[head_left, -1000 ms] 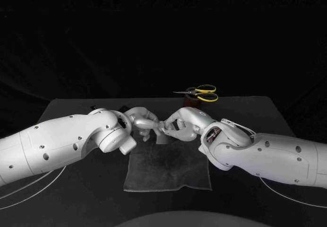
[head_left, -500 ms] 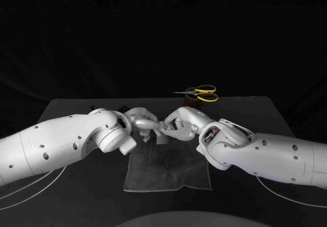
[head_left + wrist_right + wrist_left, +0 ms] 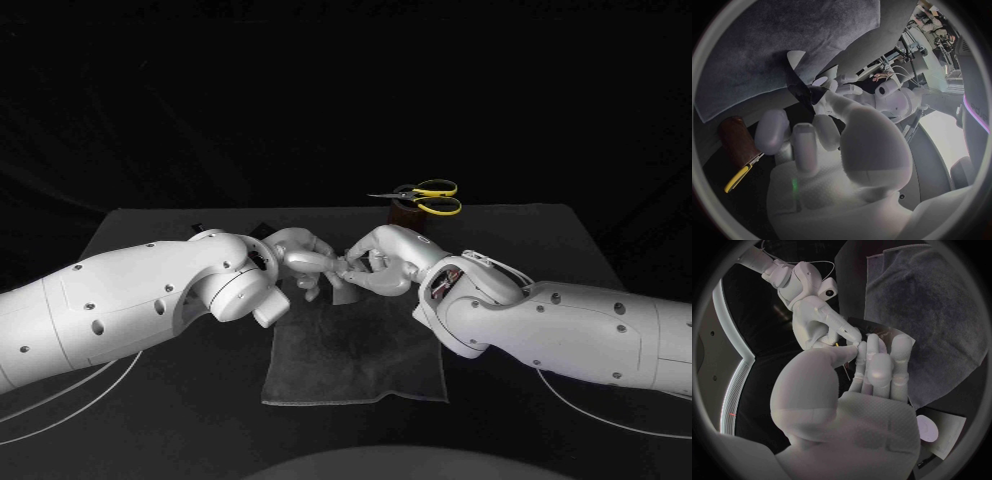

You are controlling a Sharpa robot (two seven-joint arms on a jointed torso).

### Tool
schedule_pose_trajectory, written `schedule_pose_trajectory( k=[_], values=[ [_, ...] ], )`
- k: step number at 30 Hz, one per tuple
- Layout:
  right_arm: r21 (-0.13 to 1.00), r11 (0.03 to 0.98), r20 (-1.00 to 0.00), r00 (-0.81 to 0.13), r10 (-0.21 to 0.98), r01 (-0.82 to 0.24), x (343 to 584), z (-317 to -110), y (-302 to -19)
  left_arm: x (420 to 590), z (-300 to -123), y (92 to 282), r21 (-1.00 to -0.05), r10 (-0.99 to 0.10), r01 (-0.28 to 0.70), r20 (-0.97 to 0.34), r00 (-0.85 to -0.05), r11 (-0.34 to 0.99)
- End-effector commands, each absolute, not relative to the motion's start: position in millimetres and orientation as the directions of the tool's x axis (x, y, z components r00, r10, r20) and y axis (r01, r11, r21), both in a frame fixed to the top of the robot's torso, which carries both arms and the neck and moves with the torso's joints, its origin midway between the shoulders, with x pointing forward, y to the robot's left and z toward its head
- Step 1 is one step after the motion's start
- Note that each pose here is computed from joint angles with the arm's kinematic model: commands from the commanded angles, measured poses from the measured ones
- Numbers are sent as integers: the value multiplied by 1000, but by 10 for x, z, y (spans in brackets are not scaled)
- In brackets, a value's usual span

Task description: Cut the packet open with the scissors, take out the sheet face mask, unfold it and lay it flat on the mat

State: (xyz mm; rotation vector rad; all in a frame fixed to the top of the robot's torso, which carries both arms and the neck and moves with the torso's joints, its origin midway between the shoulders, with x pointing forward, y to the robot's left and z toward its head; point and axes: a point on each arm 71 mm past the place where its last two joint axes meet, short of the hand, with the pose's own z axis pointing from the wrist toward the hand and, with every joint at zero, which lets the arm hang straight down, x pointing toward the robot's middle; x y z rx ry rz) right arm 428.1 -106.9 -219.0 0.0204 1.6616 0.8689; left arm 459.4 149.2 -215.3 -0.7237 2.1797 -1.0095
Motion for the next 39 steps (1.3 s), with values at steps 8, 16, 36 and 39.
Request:
schedule_pose_trajectory(
  k=[8, 16, 36, 39],
  values=[
    [567, 664, -824, -333, 459, -487, 4237, -2169, -984, 4569, -2124, 1412, -831, -689, -212, -252, -680, 514],
    [566, 659, -824, -340, 452, -495, 4239, -2175, -965, 4554, -2126, 1392, -838, -687, -228, -219, -692, 496],
    [570, 656, -821, -312, 479, -494, 4274, -2162, -998, 4537, -2126, 1381, -849, -689, -251, -170, -705, 466],
    [573, 653, -818, -303, 488, -495, 4273, -2154, -1008, 4542, -2128, 1395, -848, -691, -253, -170, -702, 465]
  ],
)
